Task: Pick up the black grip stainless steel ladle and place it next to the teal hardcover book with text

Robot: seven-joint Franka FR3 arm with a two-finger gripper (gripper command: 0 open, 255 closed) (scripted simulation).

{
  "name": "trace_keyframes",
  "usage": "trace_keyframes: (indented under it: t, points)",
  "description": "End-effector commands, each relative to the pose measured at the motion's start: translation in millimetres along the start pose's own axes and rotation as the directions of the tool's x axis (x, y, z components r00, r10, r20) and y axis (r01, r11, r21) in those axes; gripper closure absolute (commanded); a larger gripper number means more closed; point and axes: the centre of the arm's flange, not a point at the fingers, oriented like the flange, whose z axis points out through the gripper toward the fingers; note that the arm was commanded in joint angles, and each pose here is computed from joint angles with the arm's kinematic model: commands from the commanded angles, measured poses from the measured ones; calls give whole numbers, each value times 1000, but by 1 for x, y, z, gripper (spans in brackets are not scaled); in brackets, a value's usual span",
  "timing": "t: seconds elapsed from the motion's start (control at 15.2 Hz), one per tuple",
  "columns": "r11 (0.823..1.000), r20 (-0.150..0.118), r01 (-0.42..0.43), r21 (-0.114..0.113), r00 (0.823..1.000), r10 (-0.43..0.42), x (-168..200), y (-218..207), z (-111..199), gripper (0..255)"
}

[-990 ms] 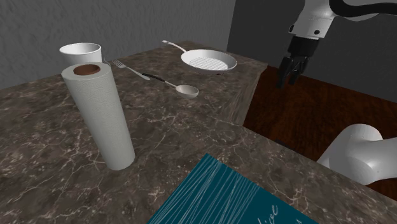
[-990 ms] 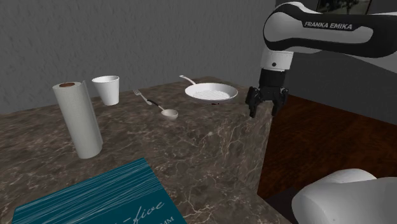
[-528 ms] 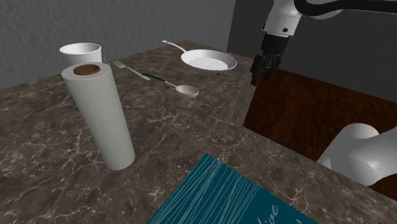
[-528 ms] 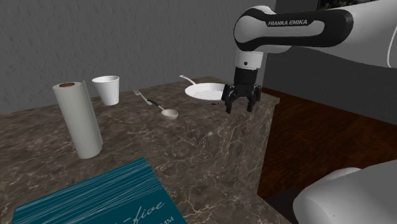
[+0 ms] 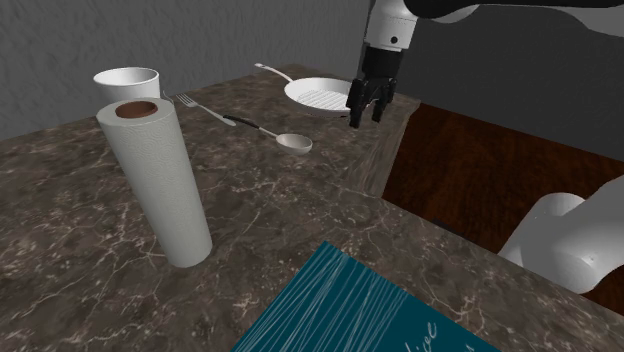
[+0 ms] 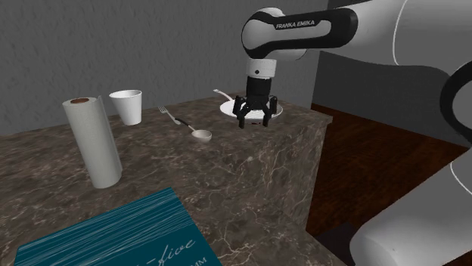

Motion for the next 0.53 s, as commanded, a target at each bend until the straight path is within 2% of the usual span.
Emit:
trace_keyframes:
  t: [0.0, 0.46]
  points:
    - [1000, -3, 20, 0, 1000, -20, 19, -19, 2, 0]
    - [996, -12, 89, -2, 996, -89, 84, -83, 6, 0]
